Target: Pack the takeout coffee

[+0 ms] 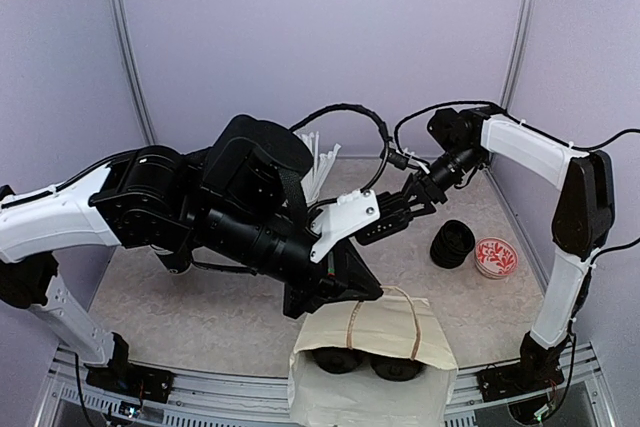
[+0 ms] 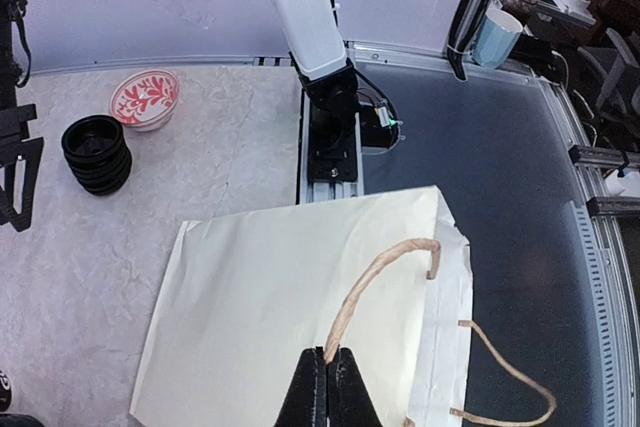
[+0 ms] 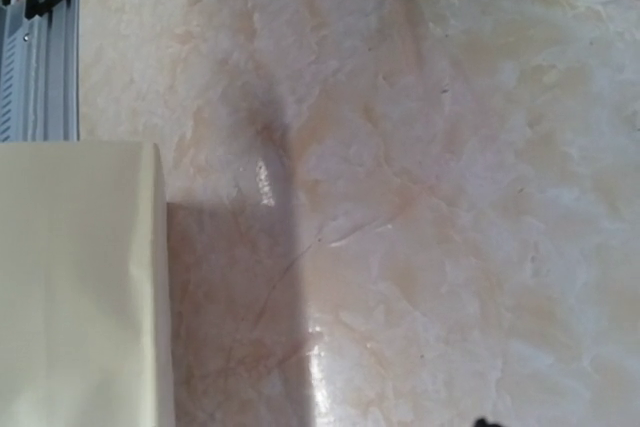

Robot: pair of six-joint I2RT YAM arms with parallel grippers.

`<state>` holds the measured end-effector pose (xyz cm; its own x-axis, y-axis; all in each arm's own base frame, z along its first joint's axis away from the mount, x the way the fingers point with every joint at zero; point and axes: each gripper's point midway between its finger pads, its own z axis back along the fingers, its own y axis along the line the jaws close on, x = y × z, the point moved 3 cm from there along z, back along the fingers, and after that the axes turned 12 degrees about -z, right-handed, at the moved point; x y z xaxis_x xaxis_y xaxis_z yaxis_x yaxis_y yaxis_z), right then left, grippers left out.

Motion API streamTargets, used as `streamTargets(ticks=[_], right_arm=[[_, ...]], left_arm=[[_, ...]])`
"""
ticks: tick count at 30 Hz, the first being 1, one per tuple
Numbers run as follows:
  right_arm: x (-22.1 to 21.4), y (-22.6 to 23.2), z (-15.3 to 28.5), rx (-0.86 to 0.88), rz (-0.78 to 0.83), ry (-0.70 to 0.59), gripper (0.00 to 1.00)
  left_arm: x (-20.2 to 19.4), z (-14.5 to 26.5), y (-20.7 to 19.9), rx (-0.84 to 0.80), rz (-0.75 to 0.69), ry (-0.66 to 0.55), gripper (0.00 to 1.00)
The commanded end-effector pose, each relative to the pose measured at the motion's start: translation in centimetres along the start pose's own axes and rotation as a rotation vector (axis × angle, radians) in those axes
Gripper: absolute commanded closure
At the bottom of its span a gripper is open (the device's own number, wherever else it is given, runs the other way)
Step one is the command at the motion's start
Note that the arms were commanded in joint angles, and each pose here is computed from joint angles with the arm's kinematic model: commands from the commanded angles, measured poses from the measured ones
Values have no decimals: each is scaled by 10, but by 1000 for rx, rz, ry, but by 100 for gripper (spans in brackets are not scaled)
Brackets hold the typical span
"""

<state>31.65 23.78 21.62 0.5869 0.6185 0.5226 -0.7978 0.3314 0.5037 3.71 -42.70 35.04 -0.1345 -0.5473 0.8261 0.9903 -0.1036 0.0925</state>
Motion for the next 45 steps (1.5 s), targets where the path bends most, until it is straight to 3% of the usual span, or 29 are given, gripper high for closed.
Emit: streamTargets(ticks=[1,17,30,31,34,36,41,45], right_arm=[[3,11,6,-13,32,-19,36],[-8,-4,13,-45,17,-41,36],[-9,-27,28,-82,-2,-81,36],[-9,-28,29,-82,-4,-82,36],[-7,-30,32,-86,-5,-91,36],[-5,-32,36,-94,-4,-99,36],[4,-40,53,-134,-2,-137,35],[10,-46,69,-176,-13,-180,35]], left_arm=[[18,6,25,86,-38,-28,100],[5,-13,143,256,26,49,100],[-7,-25,197,324,37,67,100],[-8,-25,199,327,40,69,97],[-8,-20,203,358,44,93,65],[-9,-14,204,378,49,123,50],[-4,19,201,460,32,133,38],[-11,57,227,646,86,109,33]])
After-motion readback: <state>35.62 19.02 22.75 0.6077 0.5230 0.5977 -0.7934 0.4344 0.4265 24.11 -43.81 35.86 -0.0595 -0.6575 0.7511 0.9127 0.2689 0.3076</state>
